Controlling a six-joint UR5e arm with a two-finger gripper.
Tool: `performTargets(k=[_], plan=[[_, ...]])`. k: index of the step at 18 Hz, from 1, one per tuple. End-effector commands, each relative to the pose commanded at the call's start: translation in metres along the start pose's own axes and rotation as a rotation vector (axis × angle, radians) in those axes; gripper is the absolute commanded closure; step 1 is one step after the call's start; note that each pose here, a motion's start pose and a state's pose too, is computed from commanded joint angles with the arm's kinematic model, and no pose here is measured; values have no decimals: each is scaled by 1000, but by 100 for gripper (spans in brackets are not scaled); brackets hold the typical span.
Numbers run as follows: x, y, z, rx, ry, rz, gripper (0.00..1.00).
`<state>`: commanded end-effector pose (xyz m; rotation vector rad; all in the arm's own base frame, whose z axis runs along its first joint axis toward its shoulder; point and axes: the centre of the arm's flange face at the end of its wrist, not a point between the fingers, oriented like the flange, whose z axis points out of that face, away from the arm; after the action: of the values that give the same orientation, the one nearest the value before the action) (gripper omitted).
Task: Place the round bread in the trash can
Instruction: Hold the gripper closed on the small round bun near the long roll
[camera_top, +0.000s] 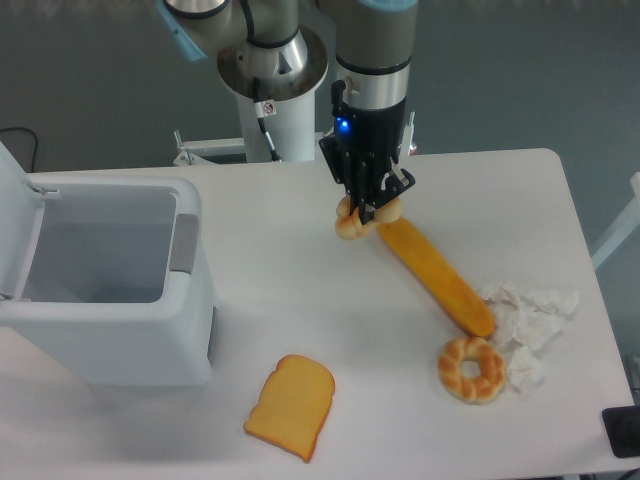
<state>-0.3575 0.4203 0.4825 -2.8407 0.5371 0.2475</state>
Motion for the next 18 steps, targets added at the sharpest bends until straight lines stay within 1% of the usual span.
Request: performTargets(k=[18], plan=[[-3, -2, -6, 13, -10, -3, 89]])
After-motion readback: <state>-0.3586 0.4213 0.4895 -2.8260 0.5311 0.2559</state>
